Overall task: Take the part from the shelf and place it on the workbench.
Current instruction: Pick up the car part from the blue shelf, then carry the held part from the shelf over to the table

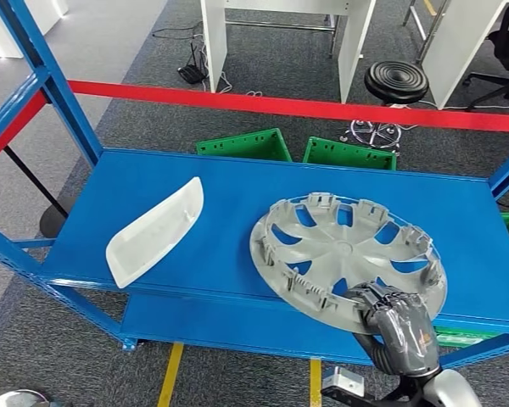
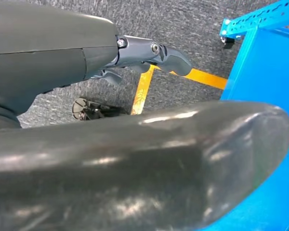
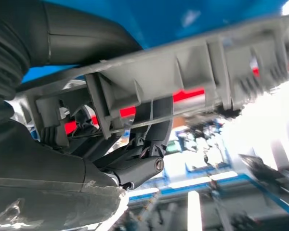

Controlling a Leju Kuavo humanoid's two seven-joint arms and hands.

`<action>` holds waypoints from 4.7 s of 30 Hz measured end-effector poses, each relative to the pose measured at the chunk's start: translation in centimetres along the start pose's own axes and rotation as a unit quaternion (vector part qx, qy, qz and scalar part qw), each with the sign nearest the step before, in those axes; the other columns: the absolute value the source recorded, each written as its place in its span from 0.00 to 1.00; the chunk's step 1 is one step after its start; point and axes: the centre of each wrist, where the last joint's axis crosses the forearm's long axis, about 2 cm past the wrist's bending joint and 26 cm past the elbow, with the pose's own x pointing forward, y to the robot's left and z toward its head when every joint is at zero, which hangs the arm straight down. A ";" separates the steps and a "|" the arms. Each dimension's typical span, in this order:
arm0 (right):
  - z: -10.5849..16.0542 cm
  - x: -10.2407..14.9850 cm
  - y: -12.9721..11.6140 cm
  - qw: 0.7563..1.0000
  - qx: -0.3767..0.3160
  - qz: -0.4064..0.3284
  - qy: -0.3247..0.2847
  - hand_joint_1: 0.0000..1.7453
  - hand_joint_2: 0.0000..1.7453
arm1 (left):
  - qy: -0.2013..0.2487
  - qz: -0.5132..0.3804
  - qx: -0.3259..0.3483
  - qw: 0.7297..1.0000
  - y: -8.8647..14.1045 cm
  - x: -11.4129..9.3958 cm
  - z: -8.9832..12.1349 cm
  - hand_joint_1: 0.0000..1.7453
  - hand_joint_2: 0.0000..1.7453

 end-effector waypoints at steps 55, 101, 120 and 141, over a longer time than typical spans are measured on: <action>1.0 0.7 -1.4 0.887 -0.176 -0.423 -0.057 1.00 1.00 | -0.025 -0.064 -0.027 0.997 -2.3 1.6 0.8 0.00 1.00; 0.3 0.4 -1.5 0.856 -0.216 -0.469 -0.035 1.00 1.00 | -0.022 -0.085 -0.054 0.995 -2.8 1.8 0.1 0.00 1.00; 0.2 0.4 -1.4 0.853 -0.218 -0.473 -0.032 1.00 1.00 | -0.013 -0.090 -0.053 0.994 -2.8 1.6 0.1 0.00 1.00; -4.4 1.4 -0.2 0.828 -0.127 -0.538 -0.091 1.00 1.00 | -0.123 0.097 -0.127 0.979 -8.7 24.6 -9.5 0.00 1.00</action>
